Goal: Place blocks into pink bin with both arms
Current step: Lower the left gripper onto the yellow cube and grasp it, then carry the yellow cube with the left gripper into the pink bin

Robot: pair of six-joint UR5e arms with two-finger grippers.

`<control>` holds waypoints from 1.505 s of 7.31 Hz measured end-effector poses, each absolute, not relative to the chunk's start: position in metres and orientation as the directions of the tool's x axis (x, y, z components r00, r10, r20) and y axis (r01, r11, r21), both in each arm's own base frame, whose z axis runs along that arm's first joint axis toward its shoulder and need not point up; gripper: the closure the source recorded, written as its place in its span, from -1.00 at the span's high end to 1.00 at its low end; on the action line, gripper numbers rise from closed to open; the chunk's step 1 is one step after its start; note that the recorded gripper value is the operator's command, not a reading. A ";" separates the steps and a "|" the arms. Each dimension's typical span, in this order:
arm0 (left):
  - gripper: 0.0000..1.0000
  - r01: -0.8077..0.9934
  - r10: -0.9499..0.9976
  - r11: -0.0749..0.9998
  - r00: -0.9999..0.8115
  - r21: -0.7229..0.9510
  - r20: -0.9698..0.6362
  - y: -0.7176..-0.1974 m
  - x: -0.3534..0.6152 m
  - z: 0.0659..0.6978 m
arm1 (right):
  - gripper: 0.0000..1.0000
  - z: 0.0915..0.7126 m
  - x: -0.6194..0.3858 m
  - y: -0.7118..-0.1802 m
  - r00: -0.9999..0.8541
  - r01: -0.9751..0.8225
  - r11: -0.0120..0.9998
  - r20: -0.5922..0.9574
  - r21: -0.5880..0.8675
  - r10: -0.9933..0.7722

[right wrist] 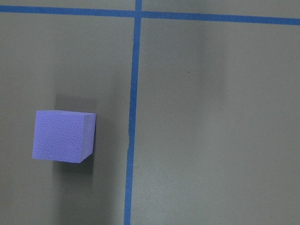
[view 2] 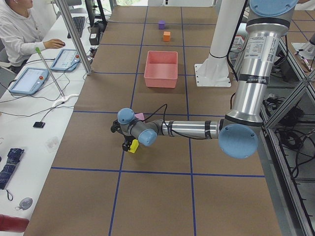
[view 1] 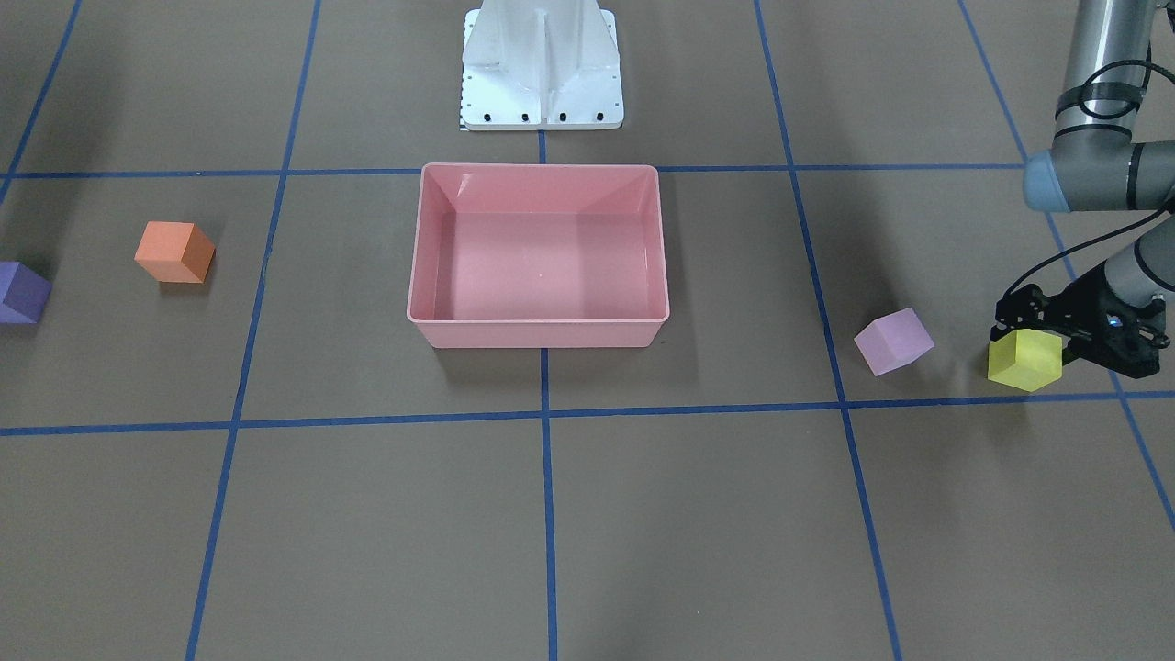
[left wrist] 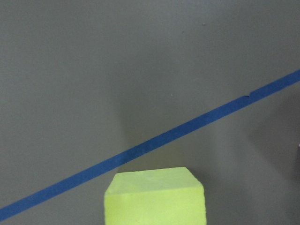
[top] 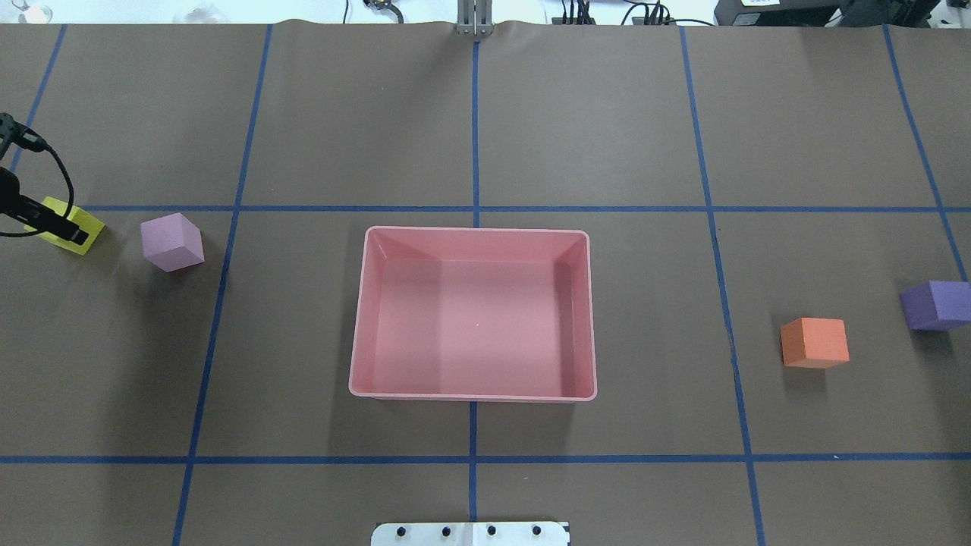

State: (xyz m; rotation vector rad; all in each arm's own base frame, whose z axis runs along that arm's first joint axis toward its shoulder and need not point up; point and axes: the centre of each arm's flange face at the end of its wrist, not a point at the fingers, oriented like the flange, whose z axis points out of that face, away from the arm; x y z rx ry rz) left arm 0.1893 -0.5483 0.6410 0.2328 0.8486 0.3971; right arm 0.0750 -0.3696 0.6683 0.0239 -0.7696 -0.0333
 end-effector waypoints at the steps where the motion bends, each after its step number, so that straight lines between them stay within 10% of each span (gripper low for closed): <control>1: 0.91 -0.248 0.433 0.900 0.591 0.357 -0.680 -0.549 0.193 0.650 | 1.00 0.668 0.075 -0.370 0.718 0.021 0.999 0.695 0.034 -0.039; 3: -0.70 -0.246 0.442 0.896 0.585 0.370 -0.680 -0.553 0.196 0.650 | 1.00 0.668 0.075 -0.370 0.718 0.022 0.999 0.695 0.034 -0.039; 4: -1.00 -0.242 0.456 0.888 0.578 0.391 -0.677 -0.554 0.198 0.644 | 1.00 0.668 0.075 -0.370 0.718 0.022 0.999 0.695 0.034 -0.039; 11: -0.87 -0.012 0.274 0.952 0.488 0.307 -0.829 -0.533 0.220 0.443 | 1.00 0.648 0.070 -0.376 0.671 0.015 0.994 0.736 0.111 -0.093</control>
